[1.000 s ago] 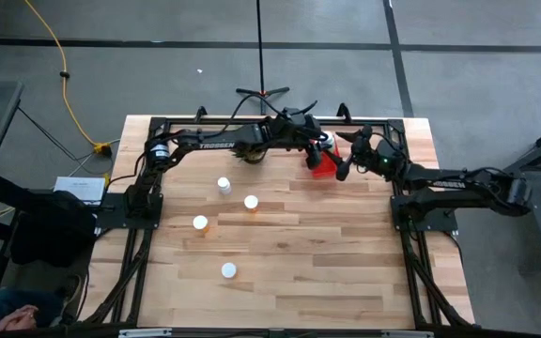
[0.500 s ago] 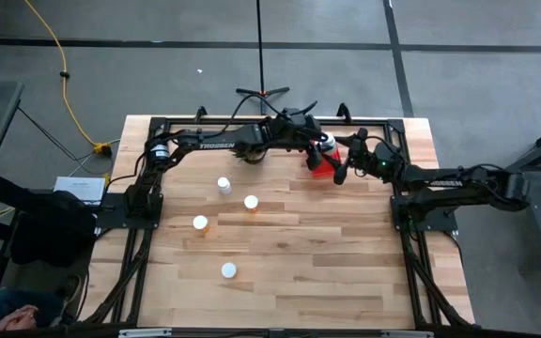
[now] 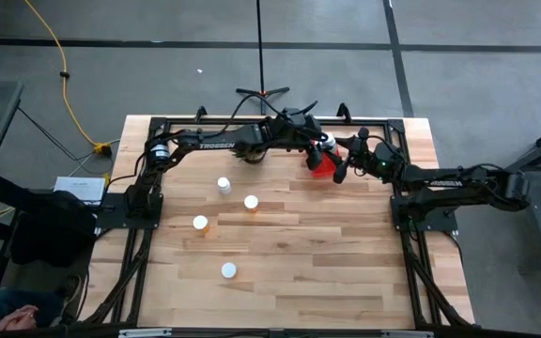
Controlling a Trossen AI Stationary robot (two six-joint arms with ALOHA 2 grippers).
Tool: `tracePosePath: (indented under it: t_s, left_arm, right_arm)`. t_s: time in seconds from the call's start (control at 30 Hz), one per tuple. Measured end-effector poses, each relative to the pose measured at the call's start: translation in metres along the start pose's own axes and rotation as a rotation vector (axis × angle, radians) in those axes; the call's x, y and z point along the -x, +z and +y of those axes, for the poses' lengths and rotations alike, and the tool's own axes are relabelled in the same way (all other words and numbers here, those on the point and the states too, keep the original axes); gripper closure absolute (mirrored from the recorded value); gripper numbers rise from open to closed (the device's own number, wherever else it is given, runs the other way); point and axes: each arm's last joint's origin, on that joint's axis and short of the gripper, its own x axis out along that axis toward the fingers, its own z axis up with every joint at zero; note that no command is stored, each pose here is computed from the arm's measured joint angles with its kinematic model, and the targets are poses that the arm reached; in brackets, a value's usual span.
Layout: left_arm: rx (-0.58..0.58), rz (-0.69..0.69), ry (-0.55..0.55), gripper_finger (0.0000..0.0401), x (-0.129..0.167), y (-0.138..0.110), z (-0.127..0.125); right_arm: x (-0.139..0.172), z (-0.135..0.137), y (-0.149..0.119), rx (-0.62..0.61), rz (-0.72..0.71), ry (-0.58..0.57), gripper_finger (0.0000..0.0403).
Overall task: Pick and place pill bottles into a basket
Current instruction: Put the top white pill bottle into the bin
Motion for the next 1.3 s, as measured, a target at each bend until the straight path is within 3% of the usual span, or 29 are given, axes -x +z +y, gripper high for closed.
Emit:
tracePosePath:
  t_s: [0.23,0.63,0.9,1.3]
  left_arm:
    - [0.024,0.003,-0.011,0.0168,0.0,0.0,0.0]
    - [0.032,0.043,-0.012,0.0067,0.003,-0.002,0.0]
    - [0.041,0.124,0.047,0.006,0.015,0.0,0.007]
    - [0.053,0.229,0.076,0.0059,0.026,-0.003,0.013]
  right_arm:
    - [0.0,0.0,0.0,-0.051,0.005,0.005,0.0248]
    - [0.0,-0.002,-0.007,-0.088,0.074,-0.076,0.0251]
    - [-0.003,-0.001,-0.021,-0.115,0.177,-0.079,0.0249]
    - [-0.026,0.003,-0.042,-0.203,0.146,-0.049,0.0253]
